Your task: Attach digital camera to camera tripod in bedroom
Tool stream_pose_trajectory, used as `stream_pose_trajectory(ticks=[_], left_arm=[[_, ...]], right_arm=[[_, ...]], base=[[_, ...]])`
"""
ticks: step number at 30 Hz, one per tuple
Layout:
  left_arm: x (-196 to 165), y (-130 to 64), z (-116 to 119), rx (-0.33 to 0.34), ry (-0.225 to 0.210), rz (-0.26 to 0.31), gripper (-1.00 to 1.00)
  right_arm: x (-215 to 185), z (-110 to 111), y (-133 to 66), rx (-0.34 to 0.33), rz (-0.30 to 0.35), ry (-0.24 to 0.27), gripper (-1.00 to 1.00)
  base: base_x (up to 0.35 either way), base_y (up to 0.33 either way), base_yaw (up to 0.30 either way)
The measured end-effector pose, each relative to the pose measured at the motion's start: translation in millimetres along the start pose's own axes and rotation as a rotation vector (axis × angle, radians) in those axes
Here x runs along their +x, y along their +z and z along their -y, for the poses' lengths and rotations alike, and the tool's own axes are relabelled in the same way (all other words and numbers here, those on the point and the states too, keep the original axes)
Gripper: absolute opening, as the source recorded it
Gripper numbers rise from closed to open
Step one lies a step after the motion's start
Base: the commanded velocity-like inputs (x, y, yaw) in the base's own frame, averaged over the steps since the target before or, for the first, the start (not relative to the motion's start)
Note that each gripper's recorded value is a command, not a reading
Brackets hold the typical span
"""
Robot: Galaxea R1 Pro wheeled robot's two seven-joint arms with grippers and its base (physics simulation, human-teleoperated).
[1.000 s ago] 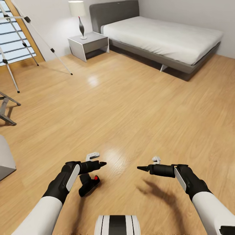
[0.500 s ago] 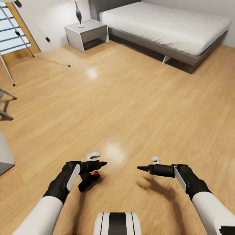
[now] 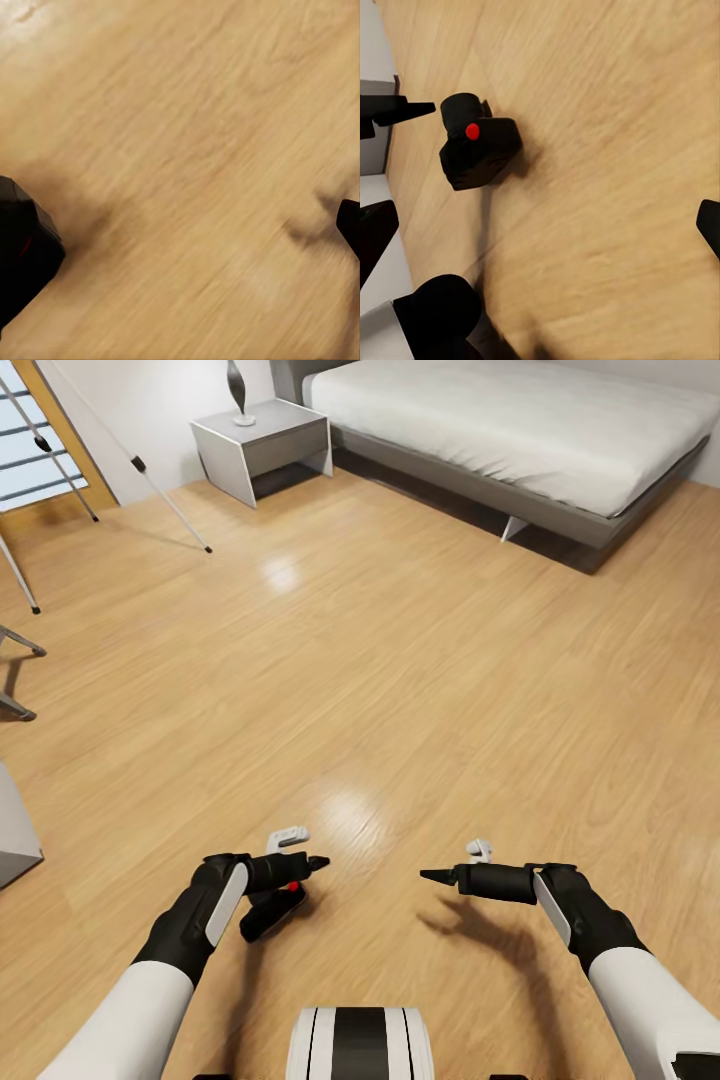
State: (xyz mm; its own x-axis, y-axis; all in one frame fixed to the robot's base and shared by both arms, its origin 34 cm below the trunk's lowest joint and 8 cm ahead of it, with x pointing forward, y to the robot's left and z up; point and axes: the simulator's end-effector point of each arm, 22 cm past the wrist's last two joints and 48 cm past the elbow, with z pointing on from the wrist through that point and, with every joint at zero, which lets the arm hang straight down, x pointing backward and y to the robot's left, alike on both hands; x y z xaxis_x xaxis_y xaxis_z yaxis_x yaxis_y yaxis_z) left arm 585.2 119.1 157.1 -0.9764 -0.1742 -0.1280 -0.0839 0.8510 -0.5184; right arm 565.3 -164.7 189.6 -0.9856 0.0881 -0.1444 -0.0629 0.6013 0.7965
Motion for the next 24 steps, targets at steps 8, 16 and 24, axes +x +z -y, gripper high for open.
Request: stream_pose_trajectory(ticks=[8, 16, 24], left_arm=[[0.7, 1.9, 3.8, 0.004, 0.018, 0.001, 1.00], [-6.5, -0.4, 5.0, 0.001, 0.030, 0.020, 1.00], [-50.2, -21.5, 23.6, 0.001, 0.115, 0.121, 1.00]], right_arm=[[-1.2, 1.1, -1.5, 0.002, 0.005, 0.004, 1.00], [-2.0, 1.4, -2.0, 0.002, 0.008, 0.004, 1.00], [-2.1, 1.5, -2.0, 0.002, 0.009, 0.004, 1.00]], base=[[0.000, 0.000, 0.000], [0.000, 0.000, 0.000], [0.000, 0.000, 0.000]])
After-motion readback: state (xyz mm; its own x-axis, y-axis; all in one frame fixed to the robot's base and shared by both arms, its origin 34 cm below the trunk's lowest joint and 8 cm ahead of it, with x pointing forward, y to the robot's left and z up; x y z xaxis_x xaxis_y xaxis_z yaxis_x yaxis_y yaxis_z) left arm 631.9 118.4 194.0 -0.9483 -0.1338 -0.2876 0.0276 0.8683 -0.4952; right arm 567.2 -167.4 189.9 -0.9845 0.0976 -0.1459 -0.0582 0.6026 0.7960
